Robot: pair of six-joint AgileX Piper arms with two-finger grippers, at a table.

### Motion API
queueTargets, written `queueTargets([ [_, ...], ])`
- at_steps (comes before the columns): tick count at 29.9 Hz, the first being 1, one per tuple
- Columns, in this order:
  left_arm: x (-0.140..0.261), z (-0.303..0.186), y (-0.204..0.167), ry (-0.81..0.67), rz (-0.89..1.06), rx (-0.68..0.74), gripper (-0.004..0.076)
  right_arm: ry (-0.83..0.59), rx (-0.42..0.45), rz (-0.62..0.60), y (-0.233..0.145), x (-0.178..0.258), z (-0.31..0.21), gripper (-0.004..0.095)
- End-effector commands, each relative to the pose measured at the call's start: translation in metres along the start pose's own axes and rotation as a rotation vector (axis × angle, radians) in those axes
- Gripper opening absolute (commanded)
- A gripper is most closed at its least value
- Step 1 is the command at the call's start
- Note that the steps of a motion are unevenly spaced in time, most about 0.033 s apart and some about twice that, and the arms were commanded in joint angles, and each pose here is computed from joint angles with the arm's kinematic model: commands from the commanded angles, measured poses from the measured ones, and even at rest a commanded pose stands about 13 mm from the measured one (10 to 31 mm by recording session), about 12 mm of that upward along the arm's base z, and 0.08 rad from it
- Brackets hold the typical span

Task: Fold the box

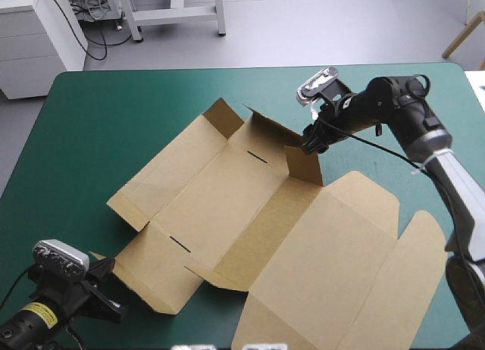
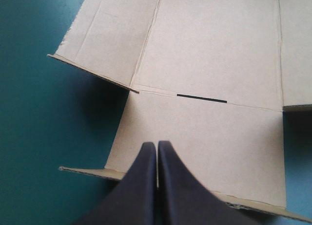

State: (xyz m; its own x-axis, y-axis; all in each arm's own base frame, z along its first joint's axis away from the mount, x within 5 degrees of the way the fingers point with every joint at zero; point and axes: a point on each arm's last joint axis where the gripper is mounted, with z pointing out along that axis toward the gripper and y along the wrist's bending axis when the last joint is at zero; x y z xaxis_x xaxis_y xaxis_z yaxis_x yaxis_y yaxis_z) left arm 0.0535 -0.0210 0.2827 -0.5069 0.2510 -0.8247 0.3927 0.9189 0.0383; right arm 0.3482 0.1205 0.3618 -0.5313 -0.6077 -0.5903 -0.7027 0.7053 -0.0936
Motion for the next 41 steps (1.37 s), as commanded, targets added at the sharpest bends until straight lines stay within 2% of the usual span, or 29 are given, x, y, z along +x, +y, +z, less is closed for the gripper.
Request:
queueTargets([
  [1,-0.013,-0.004,0.0,-0.08,-0.003,0.0,-0.001,0.002,-0.02,-0.073,0.004,-0.01,0.007,0.062],
  [7,-0.013,-0.004,0.0,-0.08,-0.003,0.0,-0.001,0.139,-0.058,-0.094,0.002,0.0,0.047,0.062],
  [19,-0.013,-0.004,0.0,-0.08,-0.003,0.0,-0.001,0.146,-0.08,-0.067,-0.002,0.002,0.076,0.06],
  [22,-0.013,-0.004,0.0,-0.08,-0.003,0.0,-0.001,0.159,-0.086,-0.065,-0.002,0.004,0.082,0.052],
  [27,-0.013,-0.004,0.0,-0.08,-0.003,0.0,-0.001,0.203,-0.113,-0.058,-0.002,0.009,0.095,0.0327],
  [30,-0.013,-0.004,0.0,-0.08,-0.003,0.0,-0.001,0.214,-0.122,-0.056,-0.002,0.011,0.097,0.0178],
  [33,-0.013,-0.004,0.0,-0.08,-0.003,0.0,-0.001,0.218,-0.116,-0.061,-0.003,0.011,0.097,-0.0019],
  [41,-0.024,-0.016,0.0,-0.118,-0.012,0.005,-0.001,0.22,-0.115,-0.072,-0.003,0.011,0.097,-0.0008],
])
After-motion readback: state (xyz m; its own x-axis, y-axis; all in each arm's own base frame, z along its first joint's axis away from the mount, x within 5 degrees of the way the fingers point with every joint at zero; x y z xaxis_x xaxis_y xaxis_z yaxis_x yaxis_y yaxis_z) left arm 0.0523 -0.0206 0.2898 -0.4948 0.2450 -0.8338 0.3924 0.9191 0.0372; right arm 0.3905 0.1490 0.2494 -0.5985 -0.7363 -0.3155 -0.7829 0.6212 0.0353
